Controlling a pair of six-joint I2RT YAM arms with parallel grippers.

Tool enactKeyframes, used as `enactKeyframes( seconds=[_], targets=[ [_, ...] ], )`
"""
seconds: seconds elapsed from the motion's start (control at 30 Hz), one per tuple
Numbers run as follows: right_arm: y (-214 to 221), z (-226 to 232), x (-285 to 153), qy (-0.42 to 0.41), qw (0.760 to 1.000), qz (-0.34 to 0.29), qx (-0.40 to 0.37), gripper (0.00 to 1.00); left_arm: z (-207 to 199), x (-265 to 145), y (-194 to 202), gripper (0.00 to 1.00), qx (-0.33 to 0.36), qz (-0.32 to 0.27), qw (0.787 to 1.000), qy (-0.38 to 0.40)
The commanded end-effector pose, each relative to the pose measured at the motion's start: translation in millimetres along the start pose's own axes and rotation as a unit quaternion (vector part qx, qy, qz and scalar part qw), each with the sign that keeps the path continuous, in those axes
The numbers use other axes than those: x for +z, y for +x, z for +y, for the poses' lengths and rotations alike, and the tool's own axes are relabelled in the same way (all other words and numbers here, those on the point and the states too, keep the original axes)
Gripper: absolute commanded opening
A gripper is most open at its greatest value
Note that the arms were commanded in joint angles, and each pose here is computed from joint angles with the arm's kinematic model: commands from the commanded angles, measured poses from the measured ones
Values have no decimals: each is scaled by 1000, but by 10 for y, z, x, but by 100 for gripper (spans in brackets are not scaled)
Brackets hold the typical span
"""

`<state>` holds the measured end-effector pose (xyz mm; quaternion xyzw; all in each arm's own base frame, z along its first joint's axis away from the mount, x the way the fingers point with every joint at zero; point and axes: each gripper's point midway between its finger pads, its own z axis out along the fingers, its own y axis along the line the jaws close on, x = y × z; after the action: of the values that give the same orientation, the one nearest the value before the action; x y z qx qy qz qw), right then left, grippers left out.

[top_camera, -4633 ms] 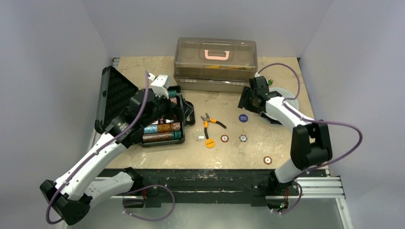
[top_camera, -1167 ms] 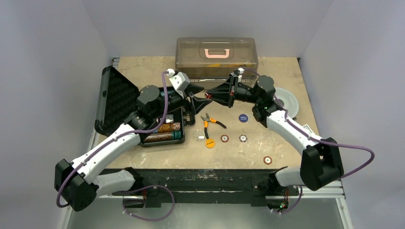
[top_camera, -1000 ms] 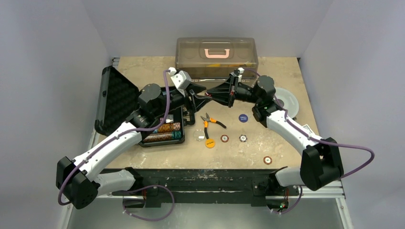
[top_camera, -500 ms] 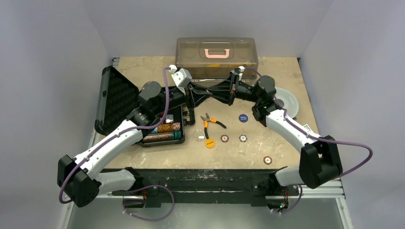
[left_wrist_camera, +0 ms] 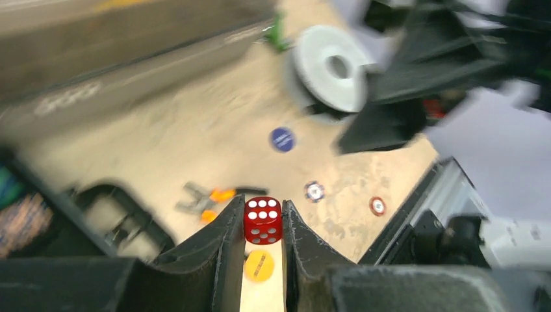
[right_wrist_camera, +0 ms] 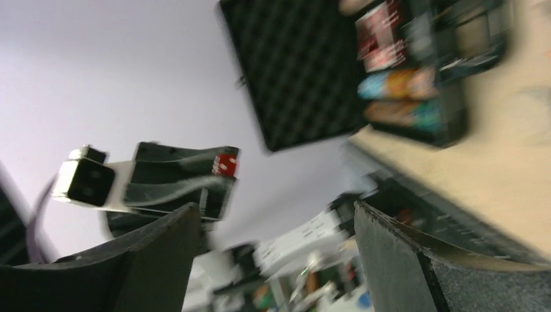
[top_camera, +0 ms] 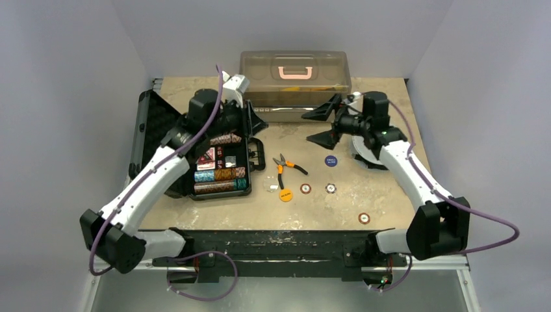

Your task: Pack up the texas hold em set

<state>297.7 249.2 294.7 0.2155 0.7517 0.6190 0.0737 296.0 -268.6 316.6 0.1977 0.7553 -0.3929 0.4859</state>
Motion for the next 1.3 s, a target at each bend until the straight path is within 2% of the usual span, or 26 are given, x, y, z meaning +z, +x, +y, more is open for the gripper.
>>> enactKeyframes(
  seconds=[0.0, 0.07, 0.1, 0.13, 0.37, 0.67, 0.9, 1.27],
  targets=[
    [-171, -629, -494, 198, 976, -42, -84, 83, 1043, -451, 891, 0, -185, 222, 912, -290],
    [-148, -745, -607, 242, 964, -37, -106, 83, 1360, -633, 1169, 0, -256, 299, 849, -353],
    [-114, -757, -628, 245, 963, -34, -105, 82, 1468, -657, 1300, 0, -284, 328, 824, -365],
    [-103, -755, -637, 243, 964, -35, -105, 82, 1553, -639, 1397, 0, -298, 348, 811, -364],
    [-133, -654, -741, 264, 954, -48, -131, 82, 2135, -653, 1590, 0, -259, 362, 775, -448],
    [-176, -686, -724, 271, 953, -46, -127, 81, 2259, -711, 1783, 0, -261, 365, 764, -464],
    [-198, -713, -690, 271, 954, -40, -124, 81, 2455, -631, 1820, 0, -255, 376, 773, -442],
    [-214, -708, -680, 270, 954, -38, -126, 80, 2632, -494, 1789, 0, -242, 381, 773, -445]
  ],
)
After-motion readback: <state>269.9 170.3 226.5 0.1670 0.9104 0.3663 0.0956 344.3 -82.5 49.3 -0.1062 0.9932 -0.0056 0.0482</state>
